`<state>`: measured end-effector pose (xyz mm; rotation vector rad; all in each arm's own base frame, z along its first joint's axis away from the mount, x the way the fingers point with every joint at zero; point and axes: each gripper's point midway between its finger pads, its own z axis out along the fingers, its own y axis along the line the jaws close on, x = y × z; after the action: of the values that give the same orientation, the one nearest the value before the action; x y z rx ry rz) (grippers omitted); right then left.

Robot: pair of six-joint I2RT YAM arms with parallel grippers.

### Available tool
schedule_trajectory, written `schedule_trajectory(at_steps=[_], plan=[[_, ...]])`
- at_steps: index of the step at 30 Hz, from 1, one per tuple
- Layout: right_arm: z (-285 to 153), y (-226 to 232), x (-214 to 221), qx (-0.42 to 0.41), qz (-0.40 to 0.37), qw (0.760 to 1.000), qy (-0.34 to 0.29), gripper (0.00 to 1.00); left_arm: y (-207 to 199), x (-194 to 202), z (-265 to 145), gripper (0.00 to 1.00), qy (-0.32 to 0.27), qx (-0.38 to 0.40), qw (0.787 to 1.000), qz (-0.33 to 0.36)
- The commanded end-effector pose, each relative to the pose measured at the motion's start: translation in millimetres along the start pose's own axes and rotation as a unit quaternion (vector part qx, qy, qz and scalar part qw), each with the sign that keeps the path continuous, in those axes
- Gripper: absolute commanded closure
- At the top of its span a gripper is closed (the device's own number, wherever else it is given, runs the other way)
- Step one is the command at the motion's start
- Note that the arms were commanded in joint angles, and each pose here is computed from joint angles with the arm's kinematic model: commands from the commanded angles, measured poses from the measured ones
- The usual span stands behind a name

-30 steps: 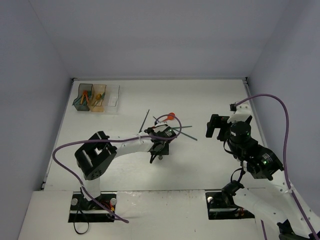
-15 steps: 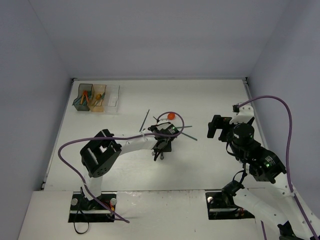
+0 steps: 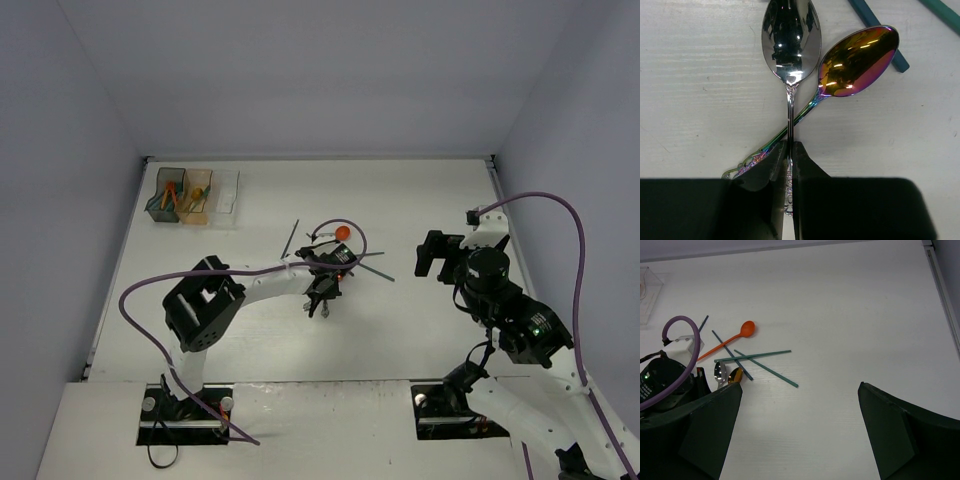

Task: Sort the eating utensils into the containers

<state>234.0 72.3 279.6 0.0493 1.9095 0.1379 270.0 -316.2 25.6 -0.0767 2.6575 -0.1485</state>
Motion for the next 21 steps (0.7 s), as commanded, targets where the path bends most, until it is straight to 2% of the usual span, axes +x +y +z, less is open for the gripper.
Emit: schedule_trajectory(at_steps=[1, 7, 11, 16, 21], plan=[[2.1, 0.4, -12.0, 0.005, 0.011, 1.000, -0.021, 0.00, 18.6, 2.3, -14.3, 1.00, 0.010, -0.017, 1.000, 0.020], [2.3, -1.1, -15.9, 0.012, 0.012, 1.000, -0.025, 0.00, 28.6, -35.0, -80.6, 1.00, -0.040, 0.007, 0.998, 0.052], [5.4, 0.0, -14.7, 0.014, 0.008, 1.000, -0.020, 0.00, 61.5, -79.4, -107.6, 1.00, -0.070, 0.003, 0.995, 0.076], [9.4, 1.2, -13.7, 0.017, 0.002, 1.000, -0.013, 0.00, 130.3, -142.2, -123.6, 1.00, -0.097, -0.034, 0.989, 0.107], [11.2, 0.5, -11.7, 0.020, -0.004, 1.000, -0.010, 0.00, 221.6, -200.2, -124.1, 1.00, -0.094, -0.076, 0.987, 0.108]])
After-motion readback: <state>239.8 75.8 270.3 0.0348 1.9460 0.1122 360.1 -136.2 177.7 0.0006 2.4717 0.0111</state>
